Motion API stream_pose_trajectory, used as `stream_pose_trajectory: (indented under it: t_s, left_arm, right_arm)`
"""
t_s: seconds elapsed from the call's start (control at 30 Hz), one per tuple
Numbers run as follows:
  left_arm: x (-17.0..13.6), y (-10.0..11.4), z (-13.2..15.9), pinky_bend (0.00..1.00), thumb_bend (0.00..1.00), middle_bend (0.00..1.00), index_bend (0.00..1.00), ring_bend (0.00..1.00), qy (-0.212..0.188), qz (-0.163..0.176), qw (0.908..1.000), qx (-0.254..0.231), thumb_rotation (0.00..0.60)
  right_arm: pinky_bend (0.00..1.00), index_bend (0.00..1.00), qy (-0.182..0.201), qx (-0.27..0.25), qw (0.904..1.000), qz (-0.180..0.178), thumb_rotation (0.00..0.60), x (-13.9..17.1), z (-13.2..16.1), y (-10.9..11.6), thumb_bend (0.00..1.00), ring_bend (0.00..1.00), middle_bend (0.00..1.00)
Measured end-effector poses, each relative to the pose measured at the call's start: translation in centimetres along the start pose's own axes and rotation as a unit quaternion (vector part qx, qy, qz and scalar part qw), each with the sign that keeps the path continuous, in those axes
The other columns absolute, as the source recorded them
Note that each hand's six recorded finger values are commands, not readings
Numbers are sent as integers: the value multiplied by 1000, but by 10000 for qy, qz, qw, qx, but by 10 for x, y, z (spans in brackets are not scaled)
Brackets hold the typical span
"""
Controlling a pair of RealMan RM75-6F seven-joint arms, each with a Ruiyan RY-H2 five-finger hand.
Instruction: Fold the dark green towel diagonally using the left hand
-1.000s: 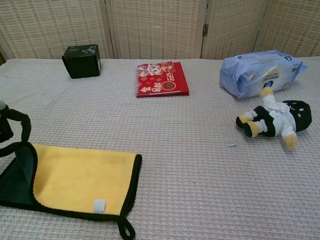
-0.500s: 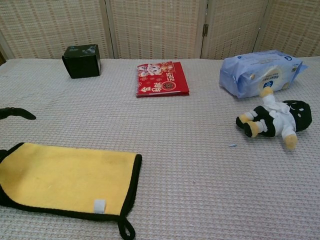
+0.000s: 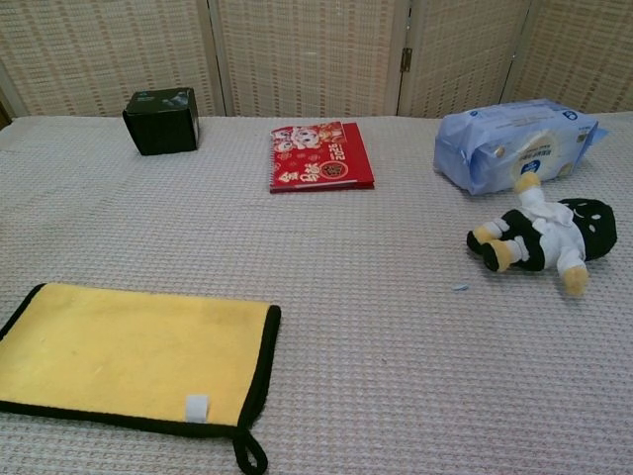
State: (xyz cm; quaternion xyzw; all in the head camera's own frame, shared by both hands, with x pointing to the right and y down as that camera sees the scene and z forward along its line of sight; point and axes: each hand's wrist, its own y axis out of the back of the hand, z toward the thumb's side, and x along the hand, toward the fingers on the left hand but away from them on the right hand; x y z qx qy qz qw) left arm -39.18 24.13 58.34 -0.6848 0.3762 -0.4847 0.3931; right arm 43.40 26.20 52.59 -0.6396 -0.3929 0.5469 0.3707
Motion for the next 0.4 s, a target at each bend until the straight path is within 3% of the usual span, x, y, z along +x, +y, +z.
stream_pose_trajectory:
  t_s: [0.07, 0.17, 0.3, 0.4]
  left_arm:
    - [-9, 4, -6, 54, 414, 187, 105, 117, 44, 154, 9998, -67, 600]
    - [-31, 1, -24, 0, 392, 102, 83, 23, 269, 174, 9995, 16, 600]
    - [-49, -11, -44, 0, 378, 66, 56, 1, 630, -356, 9967, 355, 600]
    - [-52, -14, -43, 0, 370, 64, 56, 0, 847, -703, 9937, 225, 600]
  right_arm:
    - [0, 0, 39, 5, 10000, 1, 600, 0, 2, -1, 269, 0, 0]
    - [0, 0, 92, 46, 9999, -3, 600, -1, 4, -1, 269, 0, 0]
    - [0, 0, 200, 89, 9998, 41, 600, -4, 10, -4, 269, 0, 0]
    - [0, 0, 292, 142, 9995, 68, 600, -5, 16, -7, 269, 0, 0]
